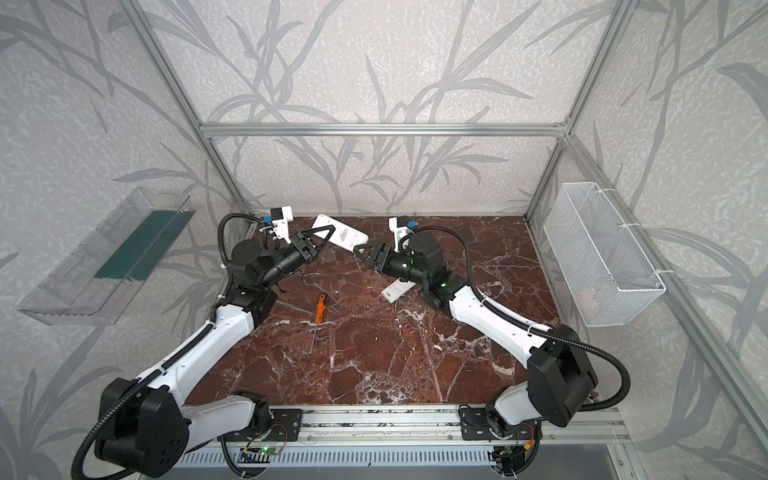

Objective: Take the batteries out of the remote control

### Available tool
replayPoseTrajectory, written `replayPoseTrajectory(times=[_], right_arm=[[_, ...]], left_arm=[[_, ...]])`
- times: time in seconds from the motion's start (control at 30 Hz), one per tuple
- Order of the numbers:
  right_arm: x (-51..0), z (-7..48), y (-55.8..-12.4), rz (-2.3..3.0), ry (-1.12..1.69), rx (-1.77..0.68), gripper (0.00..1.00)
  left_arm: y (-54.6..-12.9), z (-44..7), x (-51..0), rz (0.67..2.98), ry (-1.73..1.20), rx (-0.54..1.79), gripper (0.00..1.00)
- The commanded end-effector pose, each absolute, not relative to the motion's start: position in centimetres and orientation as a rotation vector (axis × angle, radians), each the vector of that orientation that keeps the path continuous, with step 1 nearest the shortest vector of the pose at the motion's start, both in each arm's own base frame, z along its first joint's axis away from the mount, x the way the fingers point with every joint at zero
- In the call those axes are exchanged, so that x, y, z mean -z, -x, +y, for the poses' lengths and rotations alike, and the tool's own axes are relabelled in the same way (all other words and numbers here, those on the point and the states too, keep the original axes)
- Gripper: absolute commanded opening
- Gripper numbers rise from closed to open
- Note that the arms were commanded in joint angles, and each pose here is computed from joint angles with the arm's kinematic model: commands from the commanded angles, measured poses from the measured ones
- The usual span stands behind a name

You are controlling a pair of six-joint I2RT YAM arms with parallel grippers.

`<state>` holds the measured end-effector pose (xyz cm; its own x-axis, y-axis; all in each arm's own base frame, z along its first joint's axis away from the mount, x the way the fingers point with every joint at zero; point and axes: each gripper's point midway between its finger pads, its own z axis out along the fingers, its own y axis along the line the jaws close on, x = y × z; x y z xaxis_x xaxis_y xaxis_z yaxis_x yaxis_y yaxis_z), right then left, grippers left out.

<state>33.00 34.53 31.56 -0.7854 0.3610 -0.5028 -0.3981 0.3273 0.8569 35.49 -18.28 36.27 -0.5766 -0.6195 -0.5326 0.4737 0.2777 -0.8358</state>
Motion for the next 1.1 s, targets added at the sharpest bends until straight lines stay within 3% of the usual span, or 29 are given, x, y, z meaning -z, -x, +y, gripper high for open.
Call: replayPoseTrajectory(times=[0.0,0.27,0.5,0.63,0.83,1.07], right_arm=[[-35.2,35.0,-33.1,1.842,0.059,-1.606,0.66],[-34.7,35.6,-33.6,1.855,0.059,-1.615,0.55],[-33.7,35.5,-33.7,1.882,0.045,-1.603,0.38],[-33.5,35.5,-33.7,1.884,0.035,-1.604,0.38],[-33.2,35.5,-33.7,1.892,0.026,-1.605,0.45],[-32.2,35.0,-33.6,1.916,0.003,-1.59,0.29]], left_arm=[[-34.3,-18.7,-39.2,1.543,0.055,1.526,0.0],[-34.1,-19.1,-38.9,1.575,0.02,1.513,0.0],[-33.7,-18.9,-38.9,1.593,-0.002,1.456,0.0],[-33.7,-18.8,-38.9,1.591,0.001,1.46,0.0],[-33.7,-18.8,-39.2,1.575,0.0,1.467,0.0],[-33.6,-18.8,-39.4,1.571,0.0,1.467,0.0]])
